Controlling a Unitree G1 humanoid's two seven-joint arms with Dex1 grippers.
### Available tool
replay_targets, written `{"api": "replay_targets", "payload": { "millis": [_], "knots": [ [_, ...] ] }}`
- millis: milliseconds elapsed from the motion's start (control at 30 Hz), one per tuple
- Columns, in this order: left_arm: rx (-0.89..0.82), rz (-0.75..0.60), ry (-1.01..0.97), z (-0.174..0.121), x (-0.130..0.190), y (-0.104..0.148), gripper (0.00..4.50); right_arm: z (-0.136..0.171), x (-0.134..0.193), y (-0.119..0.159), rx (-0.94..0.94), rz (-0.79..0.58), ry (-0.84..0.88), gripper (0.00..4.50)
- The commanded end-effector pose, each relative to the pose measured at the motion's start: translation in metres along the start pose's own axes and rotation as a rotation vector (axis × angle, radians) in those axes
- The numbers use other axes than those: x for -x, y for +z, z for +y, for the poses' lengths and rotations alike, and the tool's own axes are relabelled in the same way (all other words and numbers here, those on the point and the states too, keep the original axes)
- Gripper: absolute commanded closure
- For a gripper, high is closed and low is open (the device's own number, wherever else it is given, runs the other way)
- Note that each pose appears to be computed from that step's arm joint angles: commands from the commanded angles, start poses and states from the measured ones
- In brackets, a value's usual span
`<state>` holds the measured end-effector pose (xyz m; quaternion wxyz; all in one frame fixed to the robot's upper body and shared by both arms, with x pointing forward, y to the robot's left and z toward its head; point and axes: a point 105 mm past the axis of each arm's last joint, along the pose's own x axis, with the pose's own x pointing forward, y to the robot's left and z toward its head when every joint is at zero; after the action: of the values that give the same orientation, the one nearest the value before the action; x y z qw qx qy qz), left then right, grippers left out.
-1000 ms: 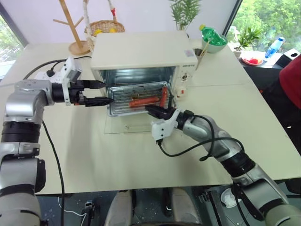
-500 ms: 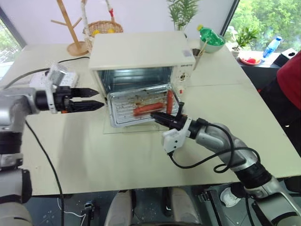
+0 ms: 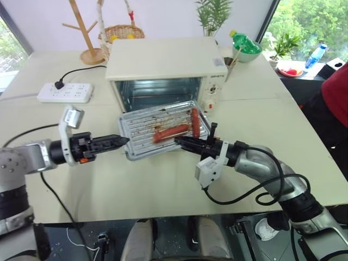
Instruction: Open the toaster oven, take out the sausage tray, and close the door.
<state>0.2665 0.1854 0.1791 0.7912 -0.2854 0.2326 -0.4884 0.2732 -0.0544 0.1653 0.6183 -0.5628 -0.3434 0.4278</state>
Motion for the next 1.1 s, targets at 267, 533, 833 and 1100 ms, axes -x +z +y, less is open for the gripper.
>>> {"api": "replay_targets", "payload": {
  "millis": [267, 533, 833, 1100],
  "knots": [
    [0.108, -0.084, -0.004, 0.005, -0.021, 0.003, 0.0, -0.015, 0.005, 0.012, 0.035, -0.038, -0.035, 4.46],
    [0.21, -0.086, -0.056, 0.007, -0.034, 0.001, 0.0, -0.013, 0.005, 0.011, 0.037, -0.033, -0.016, 4.46],
    [0.258, -0.069, -0.104, -0.002, -0.038, -0.007, 2.13, -0.011, 0.005, 0.009, 0.04, -0.024, -0.007, 4.5],
    [0.325, -0.116, -0.093, -0.002, -0.041, -0.001, 4.47, -0.009, 0.008, 0.007, 0.047, -0.012, -0.001, 4.5]
  ]
}}
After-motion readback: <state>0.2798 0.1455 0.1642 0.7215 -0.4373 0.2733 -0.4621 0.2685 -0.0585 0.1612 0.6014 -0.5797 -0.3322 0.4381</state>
